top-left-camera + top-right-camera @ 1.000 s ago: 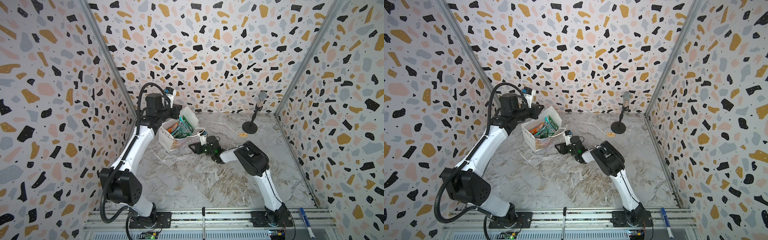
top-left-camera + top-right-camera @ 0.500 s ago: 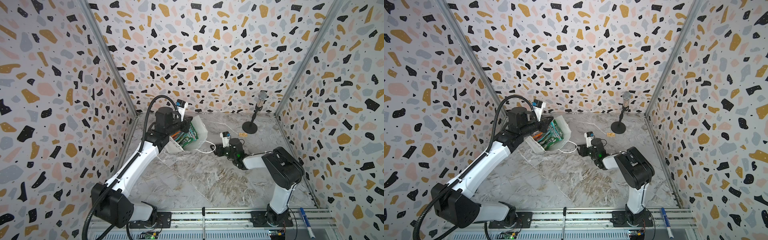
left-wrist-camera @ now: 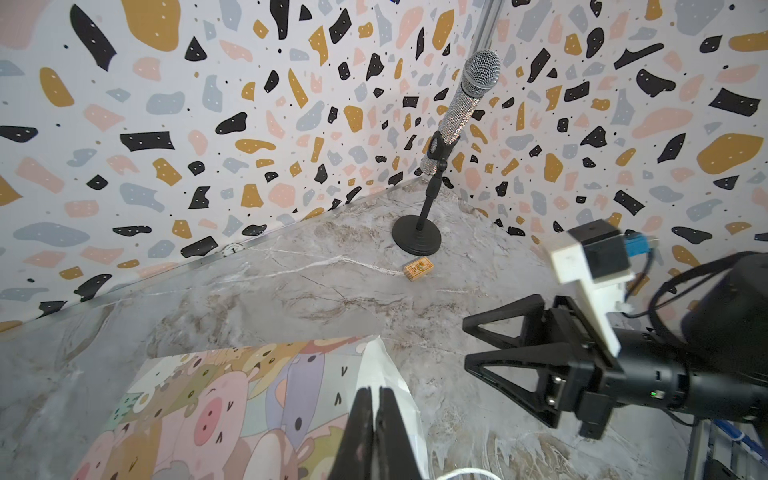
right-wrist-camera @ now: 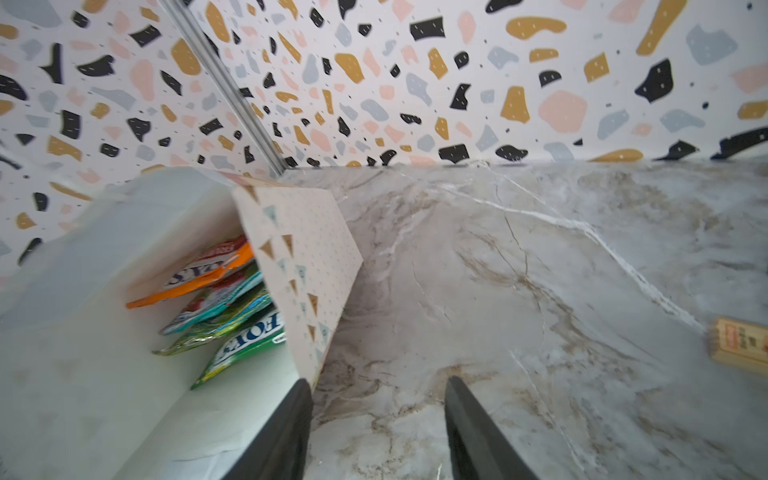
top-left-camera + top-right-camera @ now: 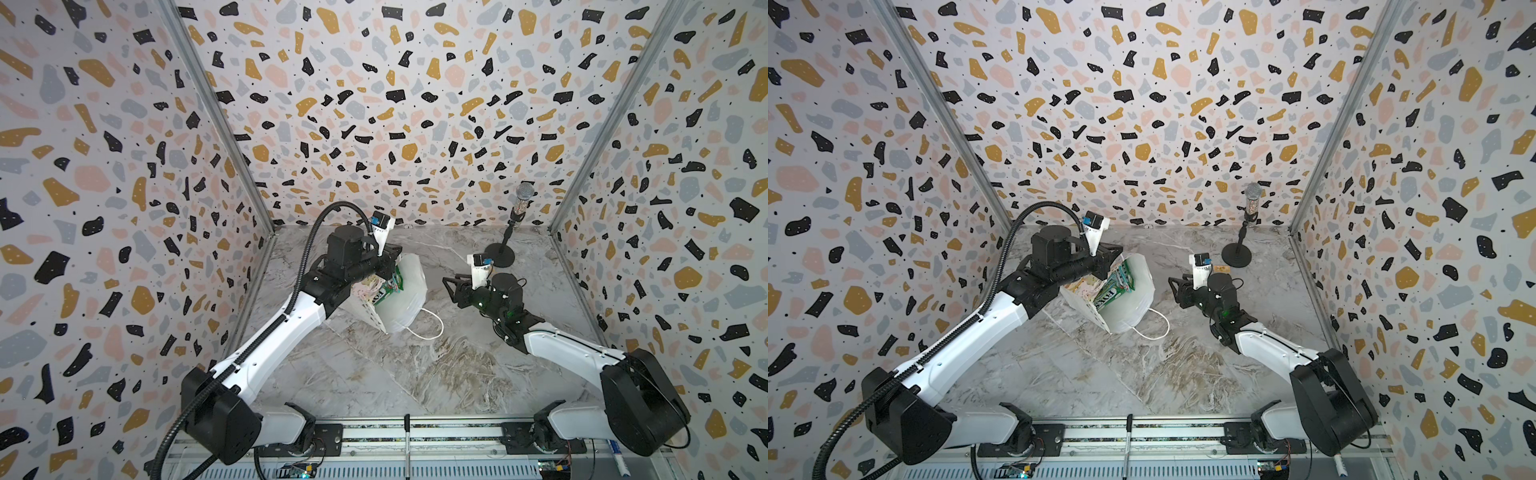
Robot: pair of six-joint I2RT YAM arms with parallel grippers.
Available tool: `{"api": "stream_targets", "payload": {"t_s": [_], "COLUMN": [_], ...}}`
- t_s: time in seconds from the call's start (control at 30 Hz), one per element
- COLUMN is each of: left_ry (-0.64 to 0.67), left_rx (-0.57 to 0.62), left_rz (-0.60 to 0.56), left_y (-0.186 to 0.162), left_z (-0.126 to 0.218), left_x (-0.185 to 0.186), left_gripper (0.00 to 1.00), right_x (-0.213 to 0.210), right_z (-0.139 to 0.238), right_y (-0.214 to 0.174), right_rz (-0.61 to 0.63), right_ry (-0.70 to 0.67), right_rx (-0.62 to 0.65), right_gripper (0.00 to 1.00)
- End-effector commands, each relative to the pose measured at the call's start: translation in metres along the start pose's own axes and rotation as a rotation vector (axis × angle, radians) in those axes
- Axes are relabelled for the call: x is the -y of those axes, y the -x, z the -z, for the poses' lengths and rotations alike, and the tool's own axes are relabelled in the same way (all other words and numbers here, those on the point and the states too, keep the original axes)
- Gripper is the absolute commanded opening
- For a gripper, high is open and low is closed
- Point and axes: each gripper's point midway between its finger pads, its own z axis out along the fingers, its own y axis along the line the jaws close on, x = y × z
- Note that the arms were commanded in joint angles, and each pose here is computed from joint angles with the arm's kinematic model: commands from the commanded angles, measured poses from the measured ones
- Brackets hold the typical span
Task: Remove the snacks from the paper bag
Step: 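Insert the right gripper into the tilted bag's opening toward the candy packets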
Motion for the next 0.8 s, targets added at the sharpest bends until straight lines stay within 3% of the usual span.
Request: {"api": "stream_targets", "payload": {"t_s": [0.0, 0.13, 0.37, 0.67, 0.77], "left_ry": [0.028, 0.091, 0.096, 0.106, 0.110], "left_rx": [0.052, 0.042, 0.092, 0.134, 0.144], "left_rz": [-0.025, -0.021, -0.018, -0.047, -0.054], "left_y": [0.016, 0.014, 0.015, 0.018, 0.018], "left_z": [0.007, 0.009, 0.016, 0.027, 0.029], "left_x": [-0.002, -0.013, -0.013, -0.012, -0.012], "left_gripper": [0.00, 0.00, 0.00, 0.00, 0.00], "right_x": [-0.035, -0.077, -0.123, -0.146, -0.142], "right_z": [0.010, 0.011, -0.011, -0.052, -0.066], "right_y": [-0.003, -0.006, -0.029, -0.061, -0.071], "right_rz": [0.062, 0.133, 0.202, 0.272, 0.296], "right_ry": [0.133, 0.265, 0.373, 0.383, 0.328], "right_rx": [-0.035, -0.056, -0.132, -0.233, -0.257], "right_gripper": [0.52, 0.51, 0.48, 0.38, 0.37]}}
